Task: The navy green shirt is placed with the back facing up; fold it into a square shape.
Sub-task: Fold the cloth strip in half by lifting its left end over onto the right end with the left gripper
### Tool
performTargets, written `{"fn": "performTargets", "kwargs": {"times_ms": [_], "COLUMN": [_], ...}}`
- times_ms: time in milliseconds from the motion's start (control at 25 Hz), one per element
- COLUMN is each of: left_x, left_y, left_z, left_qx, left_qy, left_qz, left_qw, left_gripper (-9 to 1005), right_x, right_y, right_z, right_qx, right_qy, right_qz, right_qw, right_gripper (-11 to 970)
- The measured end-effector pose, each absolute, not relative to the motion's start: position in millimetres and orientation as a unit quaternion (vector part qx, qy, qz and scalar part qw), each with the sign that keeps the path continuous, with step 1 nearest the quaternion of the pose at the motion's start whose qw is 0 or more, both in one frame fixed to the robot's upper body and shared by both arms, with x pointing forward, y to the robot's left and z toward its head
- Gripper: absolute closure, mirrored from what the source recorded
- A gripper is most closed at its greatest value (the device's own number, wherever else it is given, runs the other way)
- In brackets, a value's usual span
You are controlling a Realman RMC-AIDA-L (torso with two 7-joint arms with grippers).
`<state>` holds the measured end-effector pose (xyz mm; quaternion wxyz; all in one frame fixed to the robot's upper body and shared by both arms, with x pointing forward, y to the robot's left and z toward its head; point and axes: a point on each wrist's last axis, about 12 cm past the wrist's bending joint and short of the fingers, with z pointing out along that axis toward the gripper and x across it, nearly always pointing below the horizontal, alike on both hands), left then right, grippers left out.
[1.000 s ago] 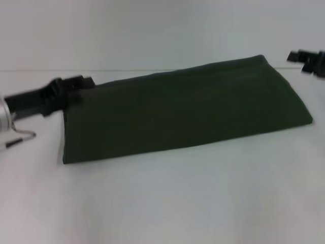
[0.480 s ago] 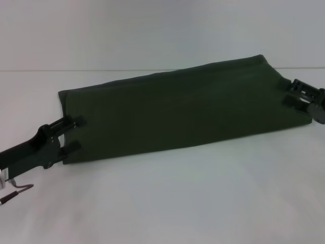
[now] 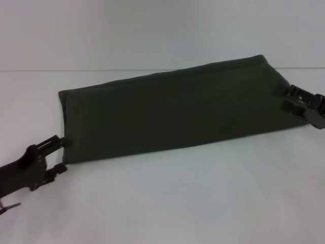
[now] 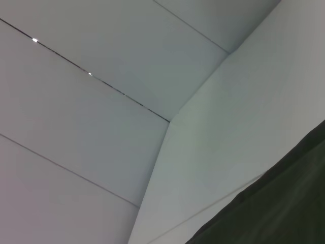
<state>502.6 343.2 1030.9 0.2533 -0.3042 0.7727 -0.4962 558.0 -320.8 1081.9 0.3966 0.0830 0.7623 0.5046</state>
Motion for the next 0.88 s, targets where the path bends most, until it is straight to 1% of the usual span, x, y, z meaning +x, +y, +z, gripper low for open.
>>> {"fn": "performTargets", "kwargs": {"times_ms": [200,480,880], "left_x": [496.7,507.0,511.1], "left_y": [350.5,342.8,338.6], "left_z": [1026.6,1024.2,1022.6], "left_qx": [-0.334,-0.342,-0.349], "left_qy": [0.765,0.764,0.763], "left_qz": [-0.49,-0.49,-0.49], "left_qw": [0.251,0.244,0.234], "left_gripper": [121,122,121], "right_x": [559.2,562.0,563.6], "right_y": [-320.9,-321.1,-324.8], "right_z": [1083.0,1084.5,1084.3], "right_qx": [0.084,0.083,0.093], "right_qy": [0.761,0.761,0.761], "right_qz": [0.505,0.502,0.495], "right_qw": [0.399,0.401,0.409], "right_gripper": [32,32,31]}}
